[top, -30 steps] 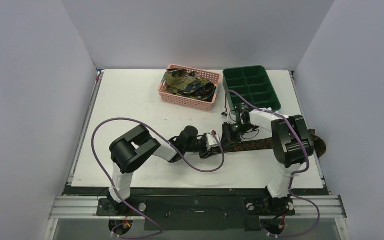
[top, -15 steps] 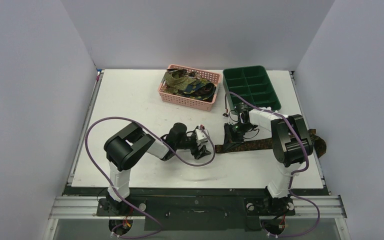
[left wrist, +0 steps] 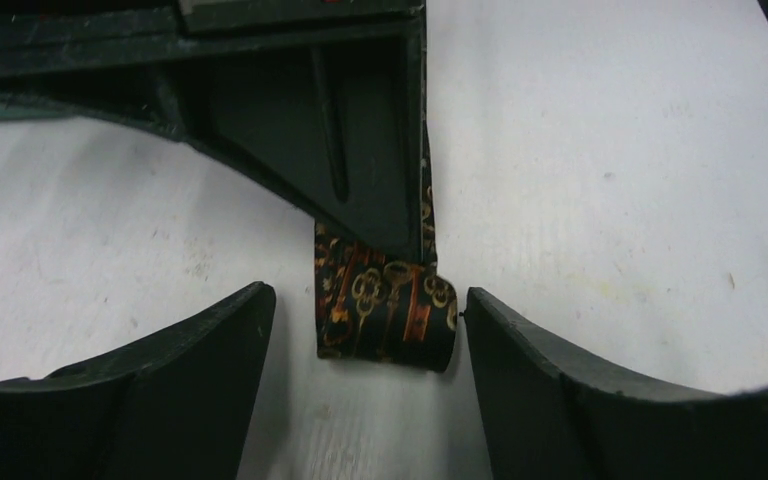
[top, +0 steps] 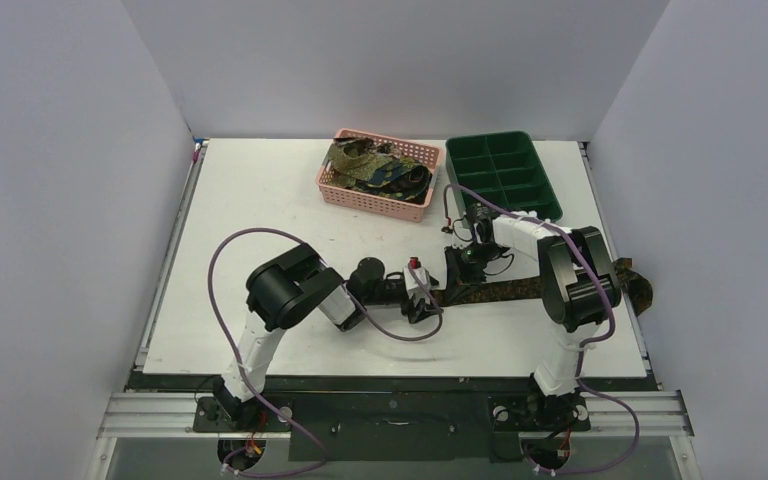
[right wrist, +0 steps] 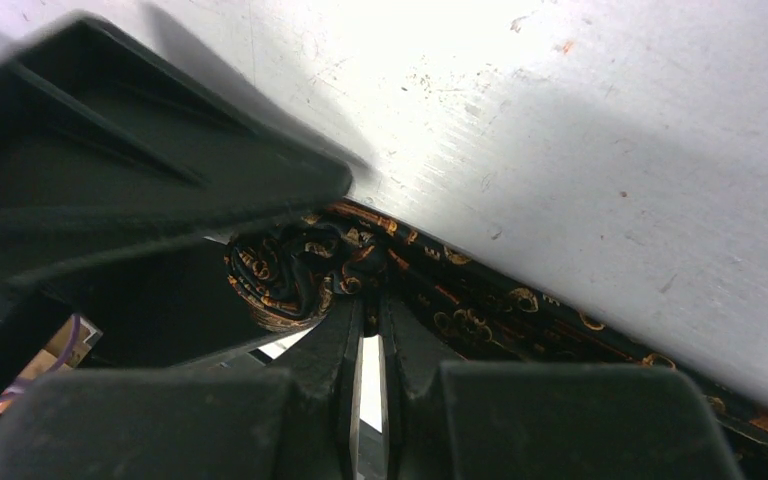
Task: Roll the ties
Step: Roll the tie at the center of the board.
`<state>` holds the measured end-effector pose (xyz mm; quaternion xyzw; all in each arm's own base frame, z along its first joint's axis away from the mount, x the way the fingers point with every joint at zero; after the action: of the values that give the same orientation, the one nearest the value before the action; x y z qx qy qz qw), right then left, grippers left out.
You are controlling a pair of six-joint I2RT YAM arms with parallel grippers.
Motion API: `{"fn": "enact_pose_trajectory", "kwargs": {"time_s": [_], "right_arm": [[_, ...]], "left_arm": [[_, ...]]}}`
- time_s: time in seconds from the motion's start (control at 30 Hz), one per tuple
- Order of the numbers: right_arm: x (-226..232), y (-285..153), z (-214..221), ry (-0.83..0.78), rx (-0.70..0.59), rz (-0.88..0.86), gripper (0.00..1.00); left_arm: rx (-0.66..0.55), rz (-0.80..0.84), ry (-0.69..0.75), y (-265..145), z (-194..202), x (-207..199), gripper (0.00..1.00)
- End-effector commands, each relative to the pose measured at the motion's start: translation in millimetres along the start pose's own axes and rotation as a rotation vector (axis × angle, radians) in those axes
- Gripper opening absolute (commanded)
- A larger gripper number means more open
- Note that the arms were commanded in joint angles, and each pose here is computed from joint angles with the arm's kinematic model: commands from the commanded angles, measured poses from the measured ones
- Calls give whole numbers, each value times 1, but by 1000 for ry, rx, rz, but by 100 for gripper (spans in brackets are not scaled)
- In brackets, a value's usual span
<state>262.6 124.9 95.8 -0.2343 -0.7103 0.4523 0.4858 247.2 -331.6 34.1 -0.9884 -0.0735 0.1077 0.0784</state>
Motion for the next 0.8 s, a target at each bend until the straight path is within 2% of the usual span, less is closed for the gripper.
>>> {"fn": "enact_pose_trajectory", "kwargs": {"time_s": [0.0,0.13,0.17,0.2,0.23,0.27,0.3,0.4,0.47,0.6,0.77], "right_arm": [[-38,27,14,-54,114,233,0],[-35,25,14,-61,90,195,0],[-34,24,12,-58,76,187,0],[-31,20,10,-58,50,168,0],[-29,18,9,-58,36,154,0],[-23,11,5,-68,-1,134,0],[-21,7,2,-69,-21,123,2],[-4,-17,-7,-87,-124,63,21],[5,-27,-8,-92,-167,17,29],[24,-33,-10,-73,-226,-98,36],[46,-20,-16,-75,-255,-182,39]], "left_arm": [[21,-15,-28,12,30,0,60],[40,-32,-38,17,37,1,35],[82,-44,-58,13,43,0,28],[87,-49,-45,11,36,1,24],[150,-61,-75,6,43,0,18],[156,-67,-63,3,34,-1,16],[228,-86,-98,-3,41,-2,13],[306,-121,-106,-16,30,-4,11],[362,-138,-114,-24,26,-6,11],[472,-159,-128,-37,26,-10,13],[517,-164,-145,-43,27,-9,14]]}}
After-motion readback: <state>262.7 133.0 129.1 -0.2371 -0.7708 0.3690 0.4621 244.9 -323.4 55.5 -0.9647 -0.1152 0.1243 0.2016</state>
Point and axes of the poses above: each gripper's point midway between its finger pads, its own y axis out along the fingers, its own x axis along the line the jaws close on, z = x × y, the point moved 9 cm from there along -y, back along the fingers, and after that the axes turned 13 degrees about -y, right-handed, at the moved point
